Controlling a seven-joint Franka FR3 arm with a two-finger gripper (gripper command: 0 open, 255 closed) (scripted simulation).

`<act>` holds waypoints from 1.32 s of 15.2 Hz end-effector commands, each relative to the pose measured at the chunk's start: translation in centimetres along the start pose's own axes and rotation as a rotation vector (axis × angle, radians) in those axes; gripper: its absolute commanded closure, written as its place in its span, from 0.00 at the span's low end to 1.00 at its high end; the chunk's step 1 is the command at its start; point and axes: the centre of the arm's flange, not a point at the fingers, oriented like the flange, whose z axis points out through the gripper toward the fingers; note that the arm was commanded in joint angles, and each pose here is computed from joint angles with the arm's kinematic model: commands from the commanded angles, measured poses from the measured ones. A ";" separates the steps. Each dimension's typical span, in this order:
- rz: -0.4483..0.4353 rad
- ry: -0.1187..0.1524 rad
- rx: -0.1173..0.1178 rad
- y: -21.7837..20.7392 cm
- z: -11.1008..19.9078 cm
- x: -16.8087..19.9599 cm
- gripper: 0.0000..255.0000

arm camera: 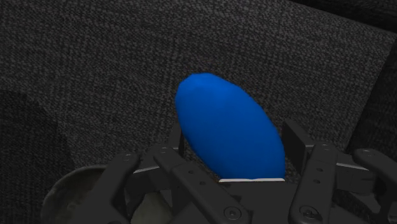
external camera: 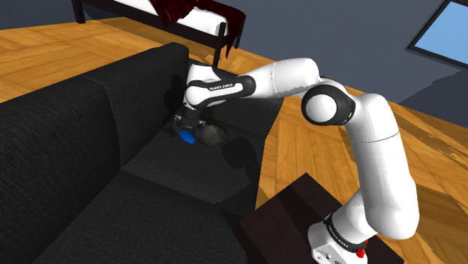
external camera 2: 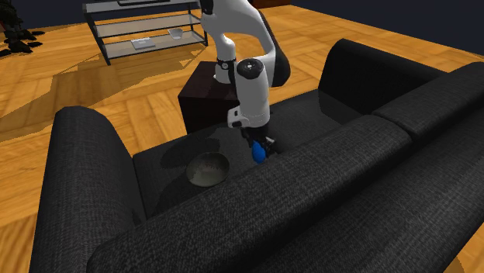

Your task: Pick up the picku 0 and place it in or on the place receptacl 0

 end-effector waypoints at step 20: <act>0.000 0.000 0.000 13.6 0.1 14.7 1.00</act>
